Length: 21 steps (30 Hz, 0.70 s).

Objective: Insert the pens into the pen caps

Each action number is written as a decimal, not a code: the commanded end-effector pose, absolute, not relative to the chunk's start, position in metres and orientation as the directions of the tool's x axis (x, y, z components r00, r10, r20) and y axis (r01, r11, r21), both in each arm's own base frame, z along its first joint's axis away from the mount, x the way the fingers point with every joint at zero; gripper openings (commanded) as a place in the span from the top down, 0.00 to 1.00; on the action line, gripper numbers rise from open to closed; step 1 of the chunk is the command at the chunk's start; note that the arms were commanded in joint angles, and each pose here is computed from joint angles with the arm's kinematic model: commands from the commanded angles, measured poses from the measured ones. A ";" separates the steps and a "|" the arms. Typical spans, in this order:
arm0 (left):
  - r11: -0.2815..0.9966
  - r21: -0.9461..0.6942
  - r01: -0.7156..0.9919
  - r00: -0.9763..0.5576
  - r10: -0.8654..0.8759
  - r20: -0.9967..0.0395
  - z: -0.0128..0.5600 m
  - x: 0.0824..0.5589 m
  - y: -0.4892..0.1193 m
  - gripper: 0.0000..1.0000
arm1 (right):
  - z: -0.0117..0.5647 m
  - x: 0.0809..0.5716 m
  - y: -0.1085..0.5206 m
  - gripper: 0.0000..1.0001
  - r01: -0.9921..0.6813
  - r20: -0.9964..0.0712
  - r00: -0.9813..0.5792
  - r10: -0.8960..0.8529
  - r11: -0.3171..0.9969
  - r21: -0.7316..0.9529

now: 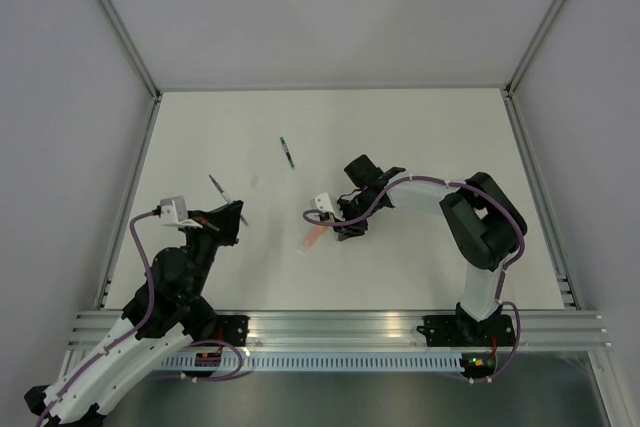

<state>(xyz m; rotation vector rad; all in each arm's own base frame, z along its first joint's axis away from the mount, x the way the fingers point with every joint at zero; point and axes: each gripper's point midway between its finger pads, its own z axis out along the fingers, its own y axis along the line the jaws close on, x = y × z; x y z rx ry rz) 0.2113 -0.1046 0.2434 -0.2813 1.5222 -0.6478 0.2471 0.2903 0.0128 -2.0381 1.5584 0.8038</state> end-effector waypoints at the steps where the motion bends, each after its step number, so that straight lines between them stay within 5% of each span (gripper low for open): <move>1: 0.796 -0.574 0.192 -0.064 -0.573 -0.817 0.243 0.212 -0.100 0.98 | 0.015 0.247 0.304 0.64 -0.958 -0.719 0.192 -0.667 -0.288 0.011; 21: 0.788 -0.586 0.188 -0.061 -0.586 -0.808 0.243 0.209 -0.097 0.98 | 0.027 0.285 0.304 0.96 -0.999 -0.657 0.009 -0.754 -0.027 0.018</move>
